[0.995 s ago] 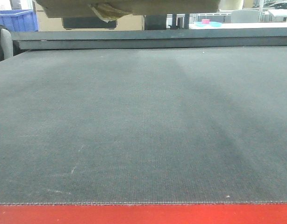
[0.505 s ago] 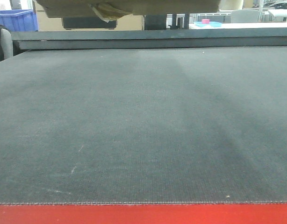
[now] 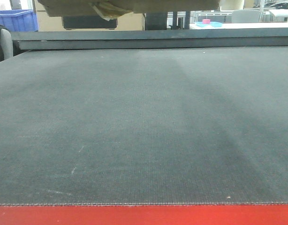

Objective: Stack two boxes on right shelf middle
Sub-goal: 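Lift the two stacked boxes off the table with both grippers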

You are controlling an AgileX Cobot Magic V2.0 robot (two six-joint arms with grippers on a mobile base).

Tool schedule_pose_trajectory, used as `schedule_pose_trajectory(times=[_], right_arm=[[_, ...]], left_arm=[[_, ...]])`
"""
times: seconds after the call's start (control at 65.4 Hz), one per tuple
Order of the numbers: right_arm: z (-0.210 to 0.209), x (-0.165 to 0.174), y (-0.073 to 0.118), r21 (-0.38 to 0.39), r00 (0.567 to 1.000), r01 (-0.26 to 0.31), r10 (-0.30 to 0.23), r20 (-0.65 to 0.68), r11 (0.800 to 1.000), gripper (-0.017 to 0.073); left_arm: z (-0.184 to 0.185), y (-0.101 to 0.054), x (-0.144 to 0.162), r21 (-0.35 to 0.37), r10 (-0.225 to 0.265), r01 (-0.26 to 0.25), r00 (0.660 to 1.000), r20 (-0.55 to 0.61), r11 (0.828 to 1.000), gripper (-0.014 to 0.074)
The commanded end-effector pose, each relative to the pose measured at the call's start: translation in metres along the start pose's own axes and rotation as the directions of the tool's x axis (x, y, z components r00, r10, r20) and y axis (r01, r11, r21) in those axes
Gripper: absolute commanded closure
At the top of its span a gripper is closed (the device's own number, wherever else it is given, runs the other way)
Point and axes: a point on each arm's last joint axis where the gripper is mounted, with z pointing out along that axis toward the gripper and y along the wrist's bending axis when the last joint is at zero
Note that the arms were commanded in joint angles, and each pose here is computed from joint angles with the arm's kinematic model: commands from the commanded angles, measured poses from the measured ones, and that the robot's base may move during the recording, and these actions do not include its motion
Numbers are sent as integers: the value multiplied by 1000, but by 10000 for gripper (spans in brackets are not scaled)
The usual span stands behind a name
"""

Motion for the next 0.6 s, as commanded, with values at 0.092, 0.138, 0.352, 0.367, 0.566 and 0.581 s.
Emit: schedule_pose_trajectory(times=[0.092,0.138,0.352,0.367,0.566,0.581], right_arm=[[-10,-18,-2,-22,989,46,-43,139,999,727],[-10,-19,-1,-29,988,48,-43,151,998,727],[-10,-22,1,-52,981,51,-41,189,997,727],[-10,-22,1,-52,981,51,-41,189,997,727],[-10,-22,1,-52,981,51,-41,189,997,727],[-10,-22,1,-52,981,51,-41,189,997,727]], left_arm=[[-8,8,-12,-22,24,-22,997,72,1000,705],[-8,8,-12,-22,24,-22,997,72,1000,705],[-8,8,-12,-22,24,-22,997,72,1000,705],[-8,8,-12,-22,24,-22,997,72,1000,705],[-8,8,-12,-22,24,-22,997,72,1000,705],[-8,8,-12,-22,24,-22,997,72,1000,705]])
